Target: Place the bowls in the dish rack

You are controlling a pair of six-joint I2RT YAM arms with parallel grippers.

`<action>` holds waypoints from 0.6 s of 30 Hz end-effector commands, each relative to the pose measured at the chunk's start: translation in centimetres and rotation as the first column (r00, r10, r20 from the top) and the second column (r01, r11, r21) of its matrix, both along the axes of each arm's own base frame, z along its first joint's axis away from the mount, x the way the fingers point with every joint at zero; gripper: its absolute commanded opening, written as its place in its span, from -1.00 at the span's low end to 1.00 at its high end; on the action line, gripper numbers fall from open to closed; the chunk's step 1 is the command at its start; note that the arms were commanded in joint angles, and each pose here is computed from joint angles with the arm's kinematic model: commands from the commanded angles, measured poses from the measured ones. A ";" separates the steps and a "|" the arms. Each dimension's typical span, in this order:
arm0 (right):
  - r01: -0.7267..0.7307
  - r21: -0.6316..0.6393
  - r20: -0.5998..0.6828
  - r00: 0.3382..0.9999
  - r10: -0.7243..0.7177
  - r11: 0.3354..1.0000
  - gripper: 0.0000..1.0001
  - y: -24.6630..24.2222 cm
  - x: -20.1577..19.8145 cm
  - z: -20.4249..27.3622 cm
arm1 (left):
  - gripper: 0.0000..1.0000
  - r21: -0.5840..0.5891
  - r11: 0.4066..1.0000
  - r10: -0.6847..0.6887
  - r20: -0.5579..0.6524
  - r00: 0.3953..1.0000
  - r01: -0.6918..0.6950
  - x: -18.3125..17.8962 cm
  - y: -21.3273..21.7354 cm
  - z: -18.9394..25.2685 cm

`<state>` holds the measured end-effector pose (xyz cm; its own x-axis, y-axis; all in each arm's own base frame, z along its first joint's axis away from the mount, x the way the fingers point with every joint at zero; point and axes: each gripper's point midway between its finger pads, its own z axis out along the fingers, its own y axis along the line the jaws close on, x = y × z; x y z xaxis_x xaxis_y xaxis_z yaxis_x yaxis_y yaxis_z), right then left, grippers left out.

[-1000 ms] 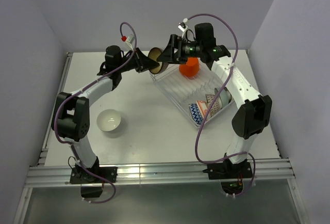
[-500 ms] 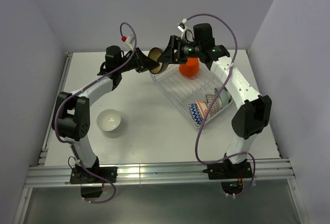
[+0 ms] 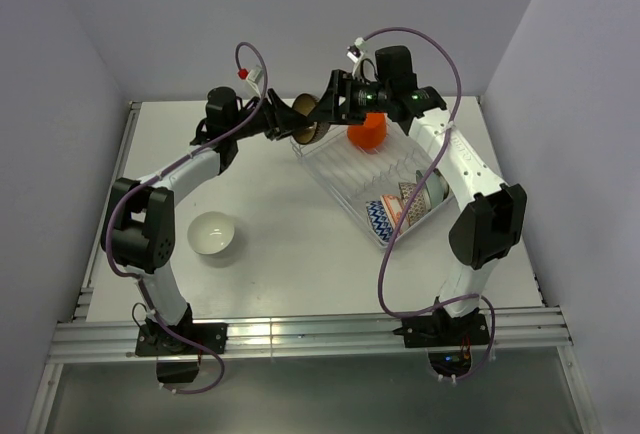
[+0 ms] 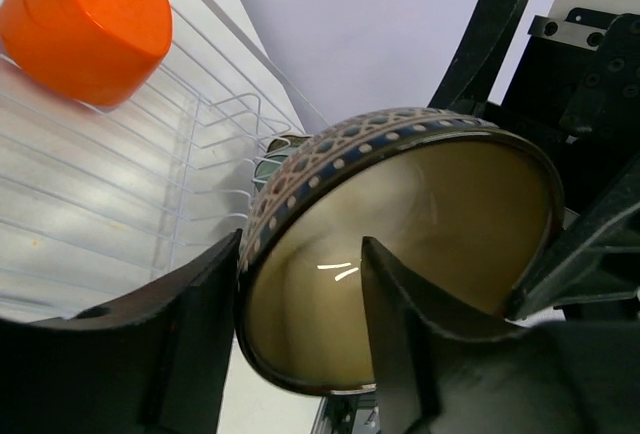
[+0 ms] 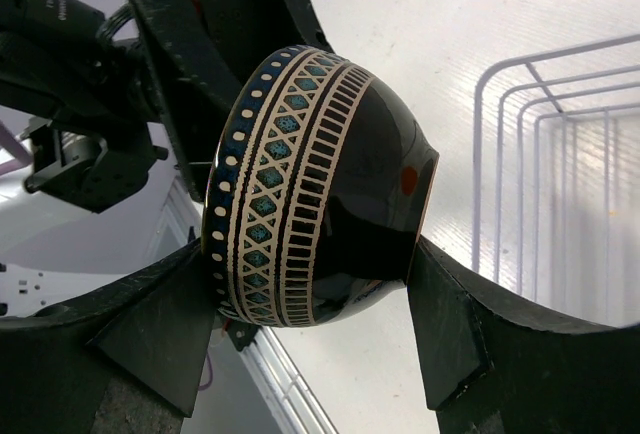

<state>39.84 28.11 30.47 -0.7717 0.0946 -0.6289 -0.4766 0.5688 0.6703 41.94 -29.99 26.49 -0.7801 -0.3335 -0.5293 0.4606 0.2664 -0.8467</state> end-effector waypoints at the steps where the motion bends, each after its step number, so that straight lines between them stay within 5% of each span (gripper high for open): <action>1: 0.030 0.015 0.107 0.994 -0.031 0.999 -1.00 -0.9 1.3 2.8 | 0.12 0.001 1.000 0.002 0.083 0.997 -0.003 0.5 -0.3 2.0; 8: 0.115 -0.078 0.137 0.985 -0.103 0.990 -1.00 -3.6 2.7 1.0 | 0.57 0.036 0.998 0.041 0.088 0.995 -0.044 1.0 0.1 1.8; 18: 0.211 -0.270 0.170 0.971 -0.169 0.939 -1.00 -6.8 4.2 -3.1 | 0.81 0.136 0.982 0.113 0.144 0.983 -0.133 2.6 2.7 1.6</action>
<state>42.63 22.43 26.16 -0.7361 0.0579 -0.6744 -0.3884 0.7799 0.4908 43.58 -28.86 24.91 -0.7428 -0.3227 -0.5867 0.4550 0.3996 -0.7958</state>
